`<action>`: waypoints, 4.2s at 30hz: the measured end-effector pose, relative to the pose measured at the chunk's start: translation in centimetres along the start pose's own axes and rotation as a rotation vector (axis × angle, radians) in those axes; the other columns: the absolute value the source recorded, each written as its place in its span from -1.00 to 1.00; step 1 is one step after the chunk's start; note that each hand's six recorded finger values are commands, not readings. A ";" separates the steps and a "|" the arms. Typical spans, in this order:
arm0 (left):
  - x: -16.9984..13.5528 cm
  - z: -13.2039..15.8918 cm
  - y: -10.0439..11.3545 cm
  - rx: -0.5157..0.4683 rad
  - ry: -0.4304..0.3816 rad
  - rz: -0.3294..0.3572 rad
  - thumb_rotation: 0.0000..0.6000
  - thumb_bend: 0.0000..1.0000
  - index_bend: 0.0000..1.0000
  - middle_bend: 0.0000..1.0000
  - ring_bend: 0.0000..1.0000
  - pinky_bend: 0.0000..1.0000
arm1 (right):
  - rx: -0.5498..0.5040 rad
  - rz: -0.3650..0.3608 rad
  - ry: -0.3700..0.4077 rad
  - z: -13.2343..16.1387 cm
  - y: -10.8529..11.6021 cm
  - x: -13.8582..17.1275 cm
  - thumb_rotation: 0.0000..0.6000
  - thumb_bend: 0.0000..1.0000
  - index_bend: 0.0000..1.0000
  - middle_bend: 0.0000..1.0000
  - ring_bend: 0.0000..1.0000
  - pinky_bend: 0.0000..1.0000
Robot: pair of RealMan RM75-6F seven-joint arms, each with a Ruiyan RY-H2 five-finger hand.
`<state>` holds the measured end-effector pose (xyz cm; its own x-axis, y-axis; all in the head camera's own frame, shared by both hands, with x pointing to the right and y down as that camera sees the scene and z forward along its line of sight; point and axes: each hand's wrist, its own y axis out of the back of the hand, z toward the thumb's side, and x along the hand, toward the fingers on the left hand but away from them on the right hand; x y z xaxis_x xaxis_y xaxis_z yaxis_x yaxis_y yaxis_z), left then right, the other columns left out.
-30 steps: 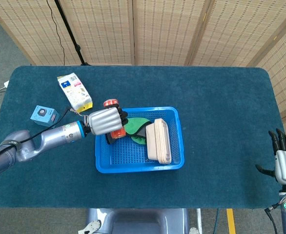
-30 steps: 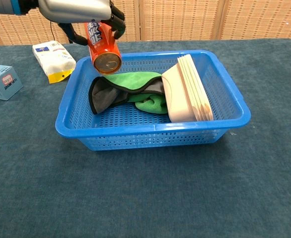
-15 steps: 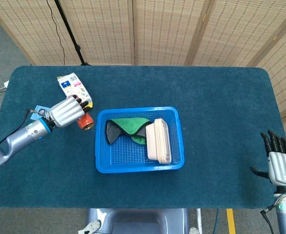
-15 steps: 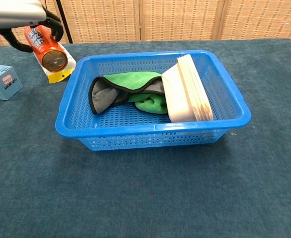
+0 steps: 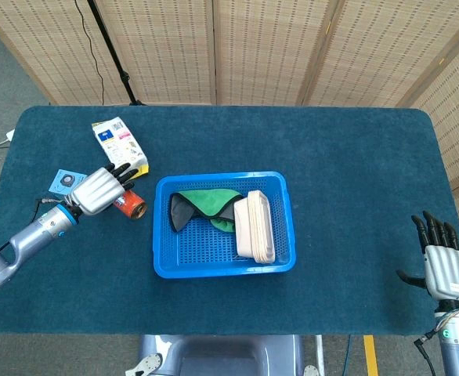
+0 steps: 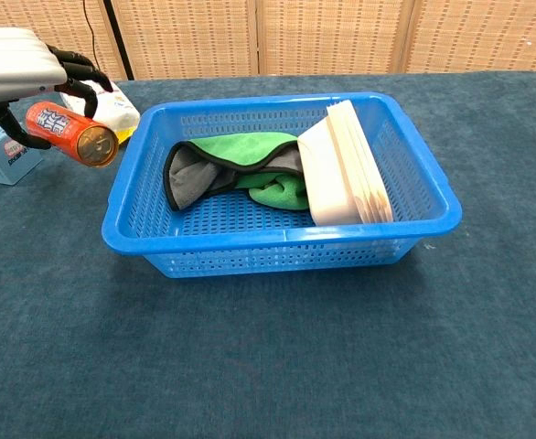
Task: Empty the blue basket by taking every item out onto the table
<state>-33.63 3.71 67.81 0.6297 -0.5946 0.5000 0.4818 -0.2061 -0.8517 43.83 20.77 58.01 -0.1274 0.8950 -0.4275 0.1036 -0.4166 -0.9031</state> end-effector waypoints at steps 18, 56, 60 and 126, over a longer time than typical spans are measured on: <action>2.8 5.6 8.5 -0.189 -0.119 0.169 0.78 -0.87 -0.87 -0.98 -0.92 -0.45 | -0.023 -0.009 -0.011 -0.4 0.7 -0.1 1.00 -1.00 -1.00 -1.00 -1.00 -1.00; 14.7 17.6 6.6 -0.211 -0.094 0.025 1.00 0.01 0.34 0.14 0.10 0.28 | -0.067 -0.008 -0.065 -2.3 1.5 -0.6 1.00 -1.00 -1.00 -1.00 -1.00 -1.00; 14.4 17.2 7.0 -0.207 -0.088 0.065 1.00 0.12 0.44 0.22 0.19 0.33 | -0.069 -0.005 -0.062 -2.2 1.5 -0.5 1.00 -1.00 -1.00 -1.00 -1.00 -1.00; -20.8 -2.3 5.0 -0.737 0.726 0.101 1.00 -0.79 -1.00 -1.00 -1.00 -1.00 | 0.223 0.168 0.657 18.0 3.1 -8.8 1.00 -1.00 -1.00 -1.00 -1.00 -1.00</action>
<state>-45.68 13.25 52.79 0.0103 -0.9099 0.4147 -0.1987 -0.4083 -0.8910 27.56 8.76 58.23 0.5005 0.6975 -0.5128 -0.1435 -0.5173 -0.8437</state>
